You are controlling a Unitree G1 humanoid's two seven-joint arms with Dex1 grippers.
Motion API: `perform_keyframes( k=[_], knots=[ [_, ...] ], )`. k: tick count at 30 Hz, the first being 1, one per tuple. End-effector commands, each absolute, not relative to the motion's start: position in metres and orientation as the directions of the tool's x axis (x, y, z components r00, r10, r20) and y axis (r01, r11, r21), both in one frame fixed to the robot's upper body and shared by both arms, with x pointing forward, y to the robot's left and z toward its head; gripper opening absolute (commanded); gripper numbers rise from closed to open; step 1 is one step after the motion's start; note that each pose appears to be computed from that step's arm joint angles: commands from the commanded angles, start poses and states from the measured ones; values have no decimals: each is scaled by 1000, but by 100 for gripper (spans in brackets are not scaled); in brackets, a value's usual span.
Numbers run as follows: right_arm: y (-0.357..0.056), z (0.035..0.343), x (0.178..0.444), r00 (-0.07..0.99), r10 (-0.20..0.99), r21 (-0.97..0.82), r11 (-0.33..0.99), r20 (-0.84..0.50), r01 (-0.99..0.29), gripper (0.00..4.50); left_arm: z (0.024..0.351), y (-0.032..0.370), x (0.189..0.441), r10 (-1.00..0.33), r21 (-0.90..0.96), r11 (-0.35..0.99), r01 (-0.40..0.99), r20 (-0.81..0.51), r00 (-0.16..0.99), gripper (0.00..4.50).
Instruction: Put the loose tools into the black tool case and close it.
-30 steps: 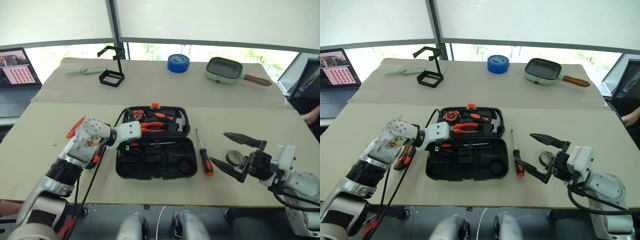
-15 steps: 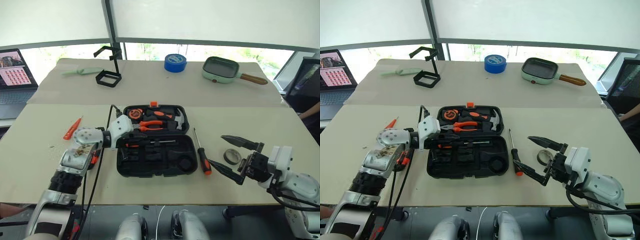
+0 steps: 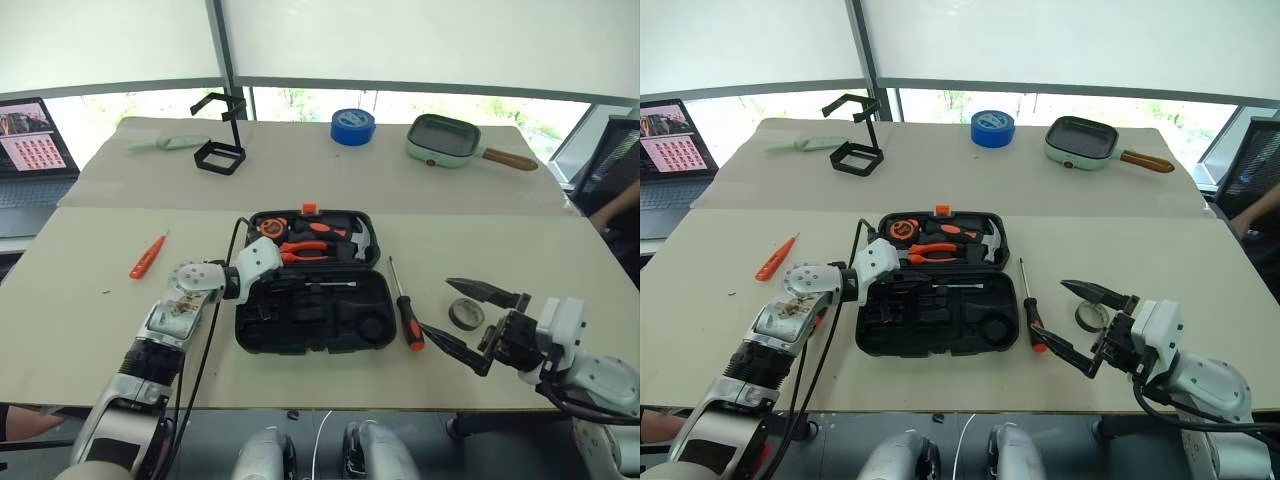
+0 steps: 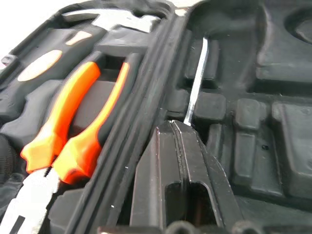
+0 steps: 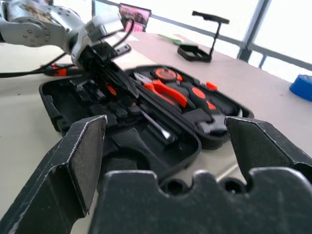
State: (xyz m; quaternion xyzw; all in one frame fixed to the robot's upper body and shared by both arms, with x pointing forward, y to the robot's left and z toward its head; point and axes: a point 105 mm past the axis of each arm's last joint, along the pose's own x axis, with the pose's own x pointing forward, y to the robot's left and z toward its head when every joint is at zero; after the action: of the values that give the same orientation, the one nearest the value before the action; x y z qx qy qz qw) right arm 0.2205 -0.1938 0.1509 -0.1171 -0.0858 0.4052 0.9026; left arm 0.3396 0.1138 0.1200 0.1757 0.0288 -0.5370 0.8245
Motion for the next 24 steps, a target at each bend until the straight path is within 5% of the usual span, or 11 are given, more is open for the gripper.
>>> perform_keyframes(
  k=[1, 5, 9, 16, 24],
  knots=[
    [-213, 149, 206, 761, 649, -300, 727, 8, -618, 450, 174, 127, 321, -931, 379, 328, 865, -28, 365, 161],
    [-233, 121, 185, 832, 531, -316, 771, -161, -553, 450, 170, 159, 308, -916, 382, 375, 844, 13, 401, 315],
    [-248, 101, 167, 868, 431, -300, 817, -248, -492, 450, 156, 187, 271, -947, 305, 300, 904, -18, 320, 447],
    [-232, 99, 175, 852, 399, -175, 863, -339, -474, 450, 130, 198, 222, -970, 162, 216, 963, -74, 230, 447],
    [-190, 119, 225, 774, 487, -59, 831, -404, -554, 450, 136, 183, 220, -969, 206, 240, 949, -9, 247, 447]
  ],
)
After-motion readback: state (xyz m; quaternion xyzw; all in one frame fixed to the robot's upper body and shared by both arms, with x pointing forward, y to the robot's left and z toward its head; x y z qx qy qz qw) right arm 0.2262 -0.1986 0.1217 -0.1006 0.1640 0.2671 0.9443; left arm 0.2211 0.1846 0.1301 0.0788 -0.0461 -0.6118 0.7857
